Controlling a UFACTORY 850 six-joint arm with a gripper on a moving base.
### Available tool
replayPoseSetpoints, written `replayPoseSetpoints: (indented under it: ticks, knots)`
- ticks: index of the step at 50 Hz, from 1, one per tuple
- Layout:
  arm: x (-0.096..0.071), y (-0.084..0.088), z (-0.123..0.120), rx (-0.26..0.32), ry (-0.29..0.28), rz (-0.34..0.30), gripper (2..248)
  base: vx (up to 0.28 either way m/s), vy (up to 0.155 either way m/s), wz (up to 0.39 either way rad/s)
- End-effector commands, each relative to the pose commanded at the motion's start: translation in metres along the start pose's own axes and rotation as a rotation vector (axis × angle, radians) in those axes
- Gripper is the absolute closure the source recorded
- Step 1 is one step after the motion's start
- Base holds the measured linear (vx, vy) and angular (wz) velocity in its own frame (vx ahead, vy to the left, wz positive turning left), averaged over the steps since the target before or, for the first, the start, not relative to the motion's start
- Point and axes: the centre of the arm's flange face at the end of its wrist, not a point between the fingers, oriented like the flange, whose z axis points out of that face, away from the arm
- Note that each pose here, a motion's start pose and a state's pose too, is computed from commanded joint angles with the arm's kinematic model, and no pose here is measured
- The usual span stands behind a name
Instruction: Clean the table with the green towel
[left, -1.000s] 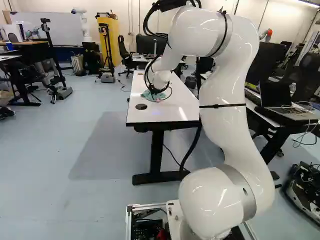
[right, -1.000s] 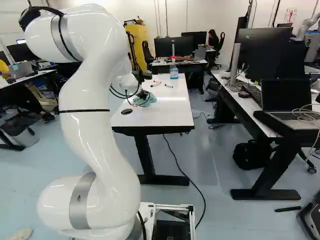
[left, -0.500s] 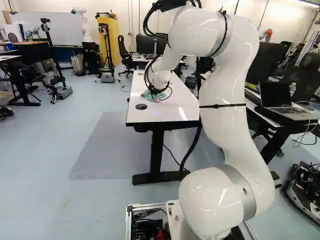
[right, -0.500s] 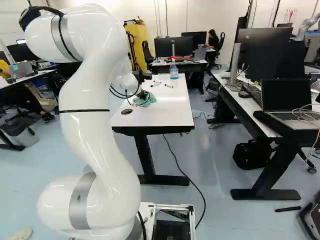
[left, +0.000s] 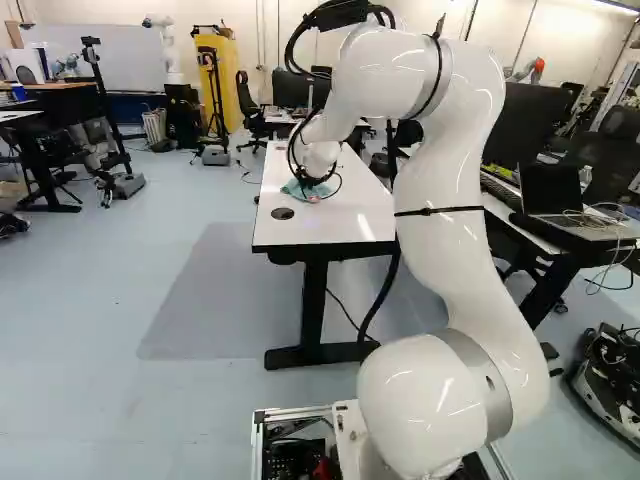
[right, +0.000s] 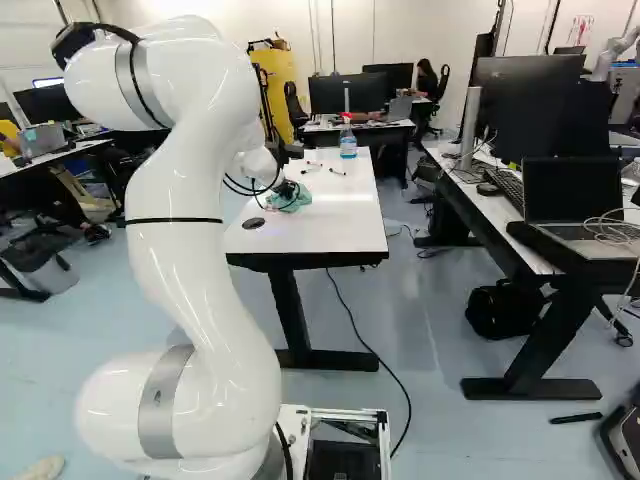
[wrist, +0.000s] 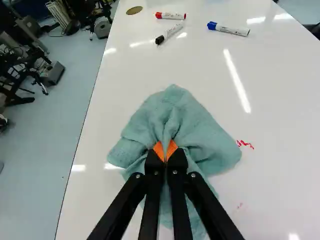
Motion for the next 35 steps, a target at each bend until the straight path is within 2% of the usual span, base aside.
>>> replayPoseSetpoints:
  ticks: [18, 35]
  knots:
    - [0.006, -0.025, 0.019, 0.029, 0.015, -0.019, 226, 0.000, 0.000, 0.000]
    - [-0.005, -0.047, 0.009, 0.053, 0.002, -0.042, 226, 0.000, 0.000, 0.000]
